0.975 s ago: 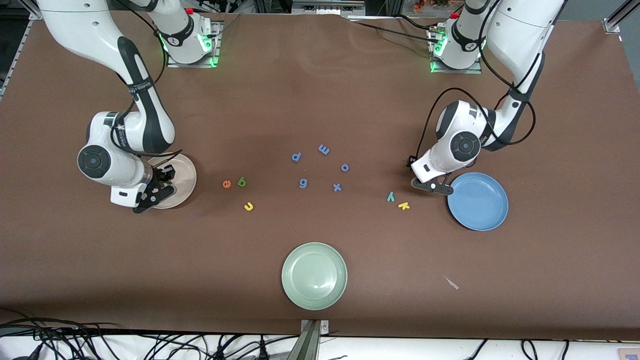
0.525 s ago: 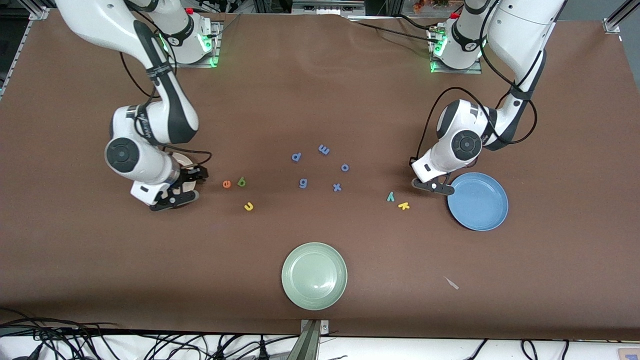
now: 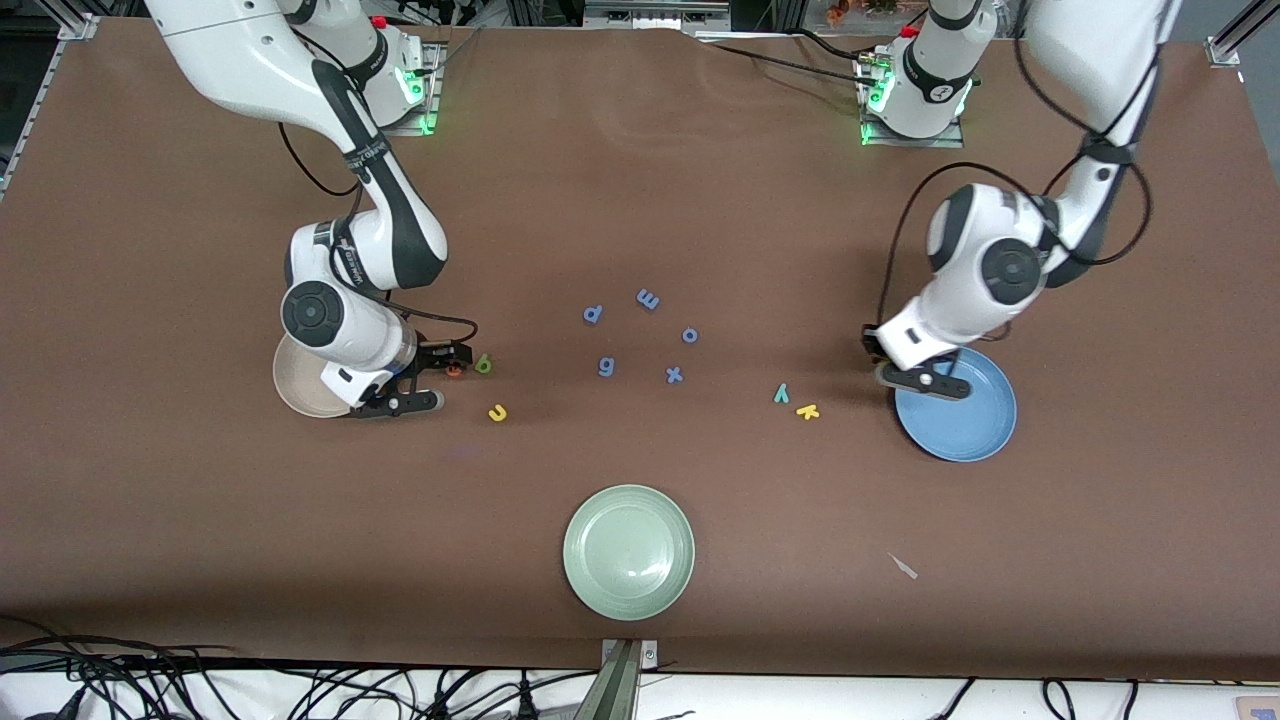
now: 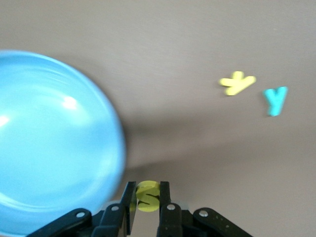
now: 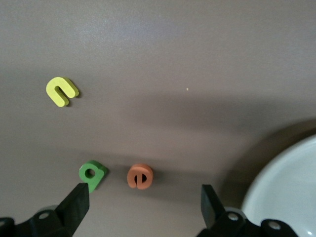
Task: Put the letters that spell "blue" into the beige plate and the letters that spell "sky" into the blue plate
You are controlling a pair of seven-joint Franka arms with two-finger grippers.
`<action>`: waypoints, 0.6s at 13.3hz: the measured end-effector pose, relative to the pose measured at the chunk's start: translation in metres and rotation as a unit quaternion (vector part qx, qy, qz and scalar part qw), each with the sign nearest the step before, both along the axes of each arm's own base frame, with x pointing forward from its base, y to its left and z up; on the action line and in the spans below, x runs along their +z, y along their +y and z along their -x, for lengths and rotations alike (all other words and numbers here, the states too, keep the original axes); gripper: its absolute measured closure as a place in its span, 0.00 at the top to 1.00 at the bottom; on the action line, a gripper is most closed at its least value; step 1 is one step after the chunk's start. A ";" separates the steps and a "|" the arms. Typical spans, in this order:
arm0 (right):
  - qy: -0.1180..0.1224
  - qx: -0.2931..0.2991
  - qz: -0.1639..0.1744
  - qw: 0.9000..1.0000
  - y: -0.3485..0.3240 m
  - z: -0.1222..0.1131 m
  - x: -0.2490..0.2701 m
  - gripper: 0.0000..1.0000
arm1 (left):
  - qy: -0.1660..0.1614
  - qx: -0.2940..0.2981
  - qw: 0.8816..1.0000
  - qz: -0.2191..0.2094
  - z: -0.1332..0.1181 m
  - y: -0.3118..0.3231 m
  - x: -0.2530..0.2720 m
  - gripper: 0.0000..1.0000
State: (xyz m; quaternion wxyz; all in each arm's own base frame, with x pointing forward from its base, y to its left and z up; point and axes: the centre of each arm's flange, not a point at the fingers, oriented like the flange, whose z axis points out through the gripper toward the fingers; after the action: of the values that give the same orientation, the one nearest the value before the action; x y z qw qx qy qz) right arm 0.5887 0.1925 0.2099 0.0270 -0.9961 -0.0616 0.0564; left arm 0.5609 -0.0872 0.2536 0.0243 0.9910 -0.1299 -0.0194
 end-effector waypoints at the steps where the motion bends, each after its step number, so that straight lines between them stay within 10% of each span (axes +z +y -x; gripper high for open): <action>1: 0.001 0.000 0.000 1.000 0.003 0.001 -0.005 1.00 | 0.001 -0.016 1.000 0.001 -0.002 0.024 -0.002 0.23; 5: -0.002 0.000 0.002 1.000 0.005 0.004 -0.025 0.99 | -0.004 -0.057 0.998 0.001 -0.004 0.071 -0.034 0.23; 8: -0.002 0.001 0.002 1.000 0.004 0.005 -0.028 0.88 | -0.010 -0.064 0.998 0.002 -0.009 0.067 -0.037 0.50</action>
State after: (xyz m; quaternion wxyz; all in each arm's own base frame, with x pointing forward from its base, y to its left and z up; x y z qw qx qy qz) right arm 0.5832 0.1968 0.1816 0.0247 -0.9962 -0.0625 0.0547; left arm 0.5698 -0.0202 0.2169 0.0232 0.9808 -0.1932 -0.0103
